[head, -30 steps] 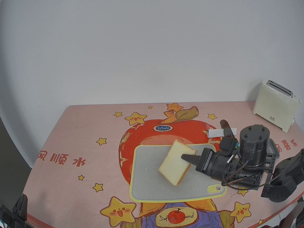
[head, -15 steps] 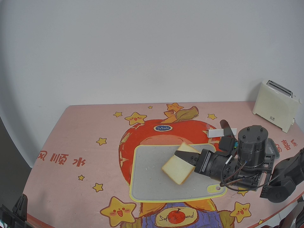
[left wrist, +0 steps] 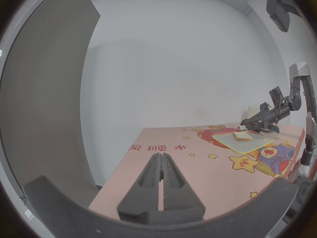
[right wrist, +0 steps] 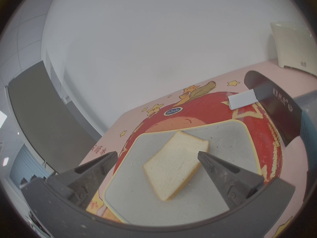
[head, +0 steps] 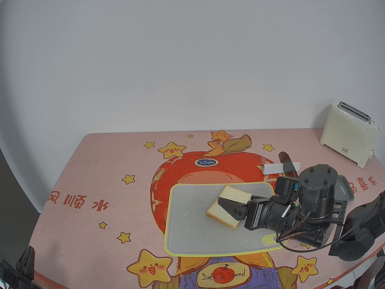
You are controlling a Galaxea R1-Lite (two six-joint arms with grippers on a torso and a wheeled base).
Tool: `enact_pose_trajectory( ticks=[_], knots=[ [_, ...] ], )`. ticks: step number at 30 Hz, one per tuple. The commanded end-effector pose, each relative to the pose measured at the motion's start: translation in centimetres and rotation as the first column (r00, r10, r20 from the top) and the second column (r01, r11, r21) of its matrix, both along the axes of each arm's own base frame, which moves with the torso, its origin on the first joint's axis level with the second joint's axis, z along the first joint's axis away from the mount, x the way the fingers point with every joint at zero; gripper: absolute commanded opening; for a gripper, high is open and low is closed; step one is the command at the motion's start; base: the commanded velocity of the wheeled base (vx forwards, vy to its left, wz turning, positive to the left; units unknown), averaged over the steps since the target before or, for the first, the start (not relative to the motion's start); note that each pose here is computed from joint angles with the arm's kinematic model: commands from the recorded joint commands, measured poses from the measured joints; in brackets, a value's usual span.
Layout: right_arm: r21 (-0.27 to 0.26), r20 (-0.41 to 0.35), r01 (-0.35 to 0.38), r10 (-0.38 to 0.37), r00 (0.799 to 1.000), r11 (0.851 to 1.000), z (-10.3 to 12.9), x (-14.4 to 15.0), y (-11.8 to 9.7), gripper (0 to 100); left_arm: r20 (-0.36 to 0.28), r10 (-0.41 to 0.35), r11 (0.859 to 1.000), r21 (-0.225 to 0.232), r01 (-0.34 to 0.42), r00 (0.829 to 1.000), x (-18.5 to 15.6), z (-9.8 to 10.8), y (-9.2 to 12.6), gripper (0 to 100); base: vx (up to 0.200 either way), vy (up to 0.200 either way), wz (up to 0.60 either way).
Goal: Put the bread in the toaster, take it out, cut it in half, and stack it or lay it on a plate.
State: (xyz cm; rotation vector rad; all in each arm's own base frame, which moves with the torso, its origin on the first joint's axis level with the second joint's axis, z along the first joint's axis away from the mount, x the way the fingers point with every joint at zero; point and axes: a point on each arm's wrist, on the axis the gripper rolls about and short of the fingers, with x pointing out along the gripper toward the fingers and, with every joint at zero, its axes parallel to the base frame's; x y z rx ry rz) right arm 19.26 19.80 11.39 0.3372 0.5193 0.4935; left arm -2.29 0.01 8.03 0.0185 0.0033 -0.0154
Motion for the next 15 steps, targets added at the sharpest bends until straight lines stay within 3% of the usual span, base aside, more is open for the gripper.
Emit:
enact_pose_trajectory(
  ticks=[1,7,15],
  knots=[
    [0.007,0.020,-0.004,0.004,1.000,1.000,0.6,-0.2,-0.2,100,-0.017,0.000,1.000,0.000,0.000,1.000,0.1,-0.4,0.0,0,0.000,0.000,0.00],
    [0.026,0.090,0.008,-0.011,0.996,1.000,2.5,-0.8,-1.2,100,-0.017,0.000,1.000,0.000,0.000,1.000,0.1,-0.4,0.0,0,0.000,0.000,0.00],
    [0.115,0.189,0.030,-0.052,0.981,0.993,5.9,-2.6,-4.1,100,-0.017,0.000,1.000,0.000,0.000,1.000,0.1,-0.4,0.0,0,0.000,0.000,0.00]
  ],
)
